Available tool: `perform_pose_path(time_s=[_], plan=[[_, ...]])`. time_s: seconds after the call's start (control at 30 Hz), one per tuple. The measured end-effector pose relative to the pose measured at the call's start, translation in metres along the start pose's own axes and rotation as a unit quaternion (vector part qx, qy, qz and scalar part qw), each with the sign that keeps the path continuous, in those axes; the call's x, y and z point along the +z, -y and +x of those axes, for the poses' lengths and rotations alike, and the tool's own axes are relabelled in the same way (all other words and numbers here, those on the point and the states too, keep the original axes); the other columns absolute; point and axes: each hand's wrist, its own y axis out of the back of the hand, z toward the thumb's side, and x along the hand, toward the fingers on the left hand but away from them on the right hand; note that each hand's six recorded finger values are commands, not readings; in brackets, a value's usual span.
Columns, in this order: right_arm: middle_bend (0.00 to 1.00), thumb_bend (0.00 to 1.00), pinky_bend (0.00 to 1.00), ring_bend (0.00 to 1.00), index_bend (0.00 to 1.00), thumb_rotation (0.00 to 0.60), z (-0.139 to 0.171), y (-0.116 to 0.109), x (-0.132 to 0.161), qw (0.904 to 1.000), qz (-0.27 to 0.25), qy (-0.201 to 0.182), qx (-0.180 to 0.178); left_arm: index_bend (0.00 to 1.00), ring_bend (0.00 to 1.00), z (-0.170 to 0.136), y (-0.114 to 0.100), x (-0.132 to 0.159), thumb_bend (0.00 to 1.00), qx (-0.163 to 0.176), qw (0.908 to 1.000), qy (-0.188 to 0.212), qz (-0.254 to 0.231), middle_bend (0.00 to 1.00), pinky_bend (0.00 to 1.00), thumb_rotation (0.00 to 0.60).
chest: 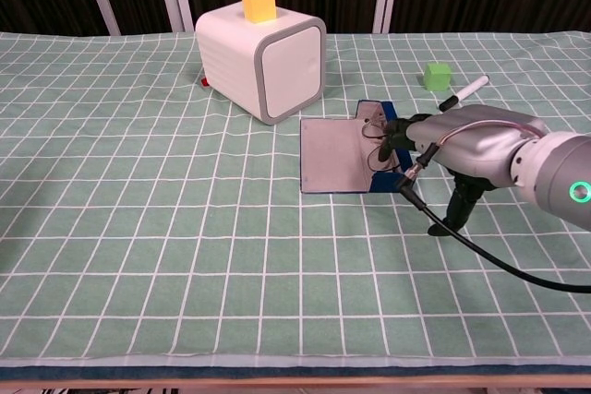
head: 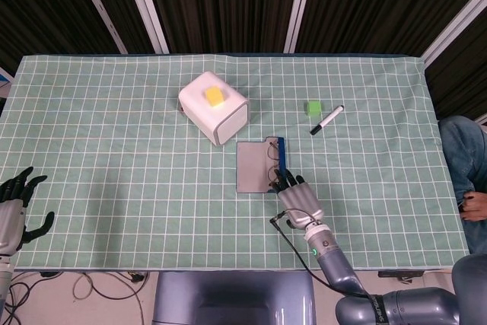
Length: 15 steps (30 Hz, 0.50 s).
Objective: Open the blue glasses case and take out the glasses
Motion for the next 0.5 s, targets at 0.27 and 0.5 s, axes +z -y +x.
perform_pose_path(time_s=[0.27, 0.5], plan=[[0.00, 0.25, 0.21, 0.00, 0.23, 0.600, -0.0016, 0.0019, -0.0034, 0.9997, 0.018, 0.007, -0.011, 0.18, 0.00, -0.0001, -0.0002, -0.0002, 0.37, 0.001, 1.0000, -0.001, 0.000, 0.00, 0.00, 0.600], [0.00, 0.25, 0.21, 0.00, 0.24, 0.600, 0.0011, 0.0082, -0.0087, 0.9998, 0.018, 0.013, 0.001, 0.18, 0.00, 0.0000, -0.0002, -0.0001, 0.37, 0.001, 1.0000, -0.002, 0.000, 0.00, 0.00, 0.600]])
